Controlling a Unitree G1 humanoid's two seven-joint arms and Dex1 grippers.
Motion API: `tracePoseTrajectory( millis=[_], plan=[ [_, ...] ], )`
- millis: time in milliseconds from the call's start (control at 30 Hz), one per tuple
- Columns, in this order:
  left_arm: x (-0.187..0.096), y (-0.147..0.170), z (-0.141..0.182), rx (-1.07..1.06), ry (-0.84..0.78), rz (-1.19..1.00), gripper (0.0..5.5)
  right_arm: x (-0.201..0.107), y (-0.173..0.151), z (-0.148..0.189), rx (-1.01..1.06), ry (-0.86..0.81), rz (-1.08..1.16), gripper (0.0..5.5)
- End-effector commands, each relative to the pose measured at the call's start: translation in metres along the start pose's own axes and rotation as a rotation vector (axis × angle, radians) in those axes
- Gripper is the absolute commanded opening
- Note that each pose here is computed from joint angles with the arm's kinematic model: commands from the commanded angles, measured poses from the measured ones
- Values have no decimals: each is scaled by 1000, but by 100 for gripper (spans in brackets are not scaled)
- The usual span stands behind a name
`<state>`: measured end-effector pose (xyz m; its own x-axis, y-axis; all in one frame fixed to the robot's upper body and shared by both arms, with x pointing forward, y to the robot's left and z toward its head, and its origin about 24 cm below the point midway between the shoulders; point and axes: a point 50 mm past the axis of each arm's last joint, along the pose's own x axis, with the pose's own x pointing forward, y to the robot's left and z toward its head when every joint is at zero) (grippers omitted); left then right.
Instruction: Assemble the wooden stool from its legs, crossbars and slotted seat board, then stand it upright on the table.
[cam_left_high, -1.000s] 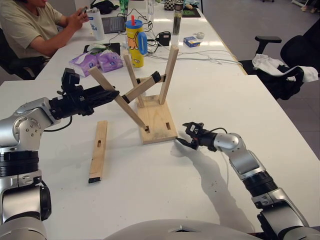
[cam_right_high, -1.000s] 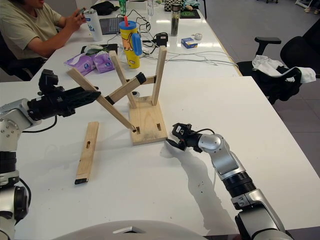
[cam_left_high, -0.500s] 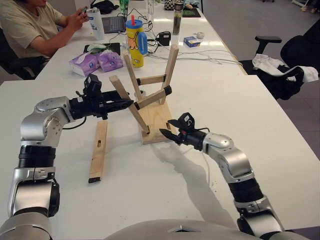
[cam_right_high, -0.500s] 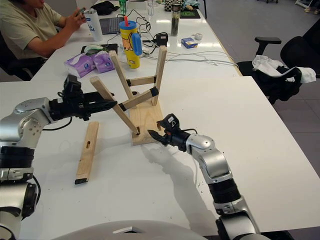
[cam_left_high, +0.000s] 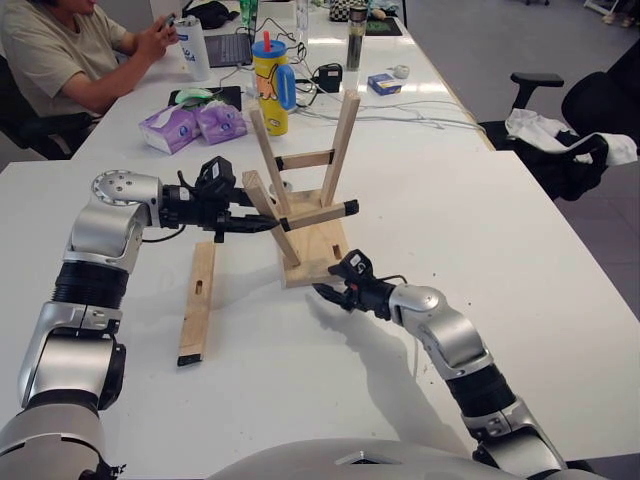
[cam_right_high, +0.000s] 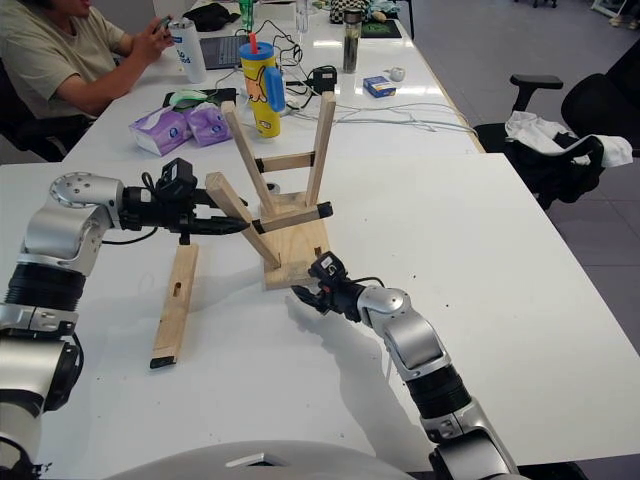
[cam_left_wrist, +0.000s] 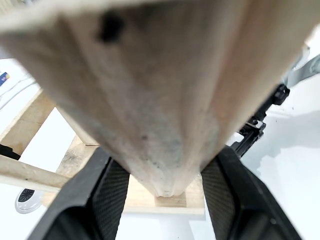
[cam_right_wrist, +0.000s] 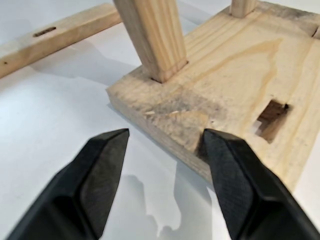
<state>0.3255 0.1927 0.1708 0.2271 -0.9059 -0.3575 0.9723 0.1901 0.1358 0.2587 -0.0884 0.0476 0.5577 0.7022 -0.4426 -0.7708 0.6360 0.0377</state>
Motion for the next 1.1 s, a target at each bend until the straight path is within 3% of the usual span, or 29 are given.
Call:
tracePoseTrajectory(
  millis=[33,133,167,333,533,600,800,1100],
  plan=[
    [7,-8,-30,-61,92,-12,203,2,-1,-20,12,153,-7,277],
    [13,-12,-37,-46,30,36,203,3,3,-22,20,175,12,277],
    [14,-13,-38,-55,23,38,239,4,3,-22,22,177,14,274],
    [13,-10,-36,-29,6,87,308,2,-1,-28,21,213,-18,274],
    [-31,-20,-70,-51,144,281,392,3,5,-38,61,285,9,274],
    [-45,-32,-86,-36,237,398,422,1,15,-41,106,291,49,274],
    [-44,-84,-75,-203,198,840,513,-4,39,-40,235,247,67,274],
    [-52,-142,-89,-506,401,1110,516,7,59,-31,279,174,71,274]
  ],
)
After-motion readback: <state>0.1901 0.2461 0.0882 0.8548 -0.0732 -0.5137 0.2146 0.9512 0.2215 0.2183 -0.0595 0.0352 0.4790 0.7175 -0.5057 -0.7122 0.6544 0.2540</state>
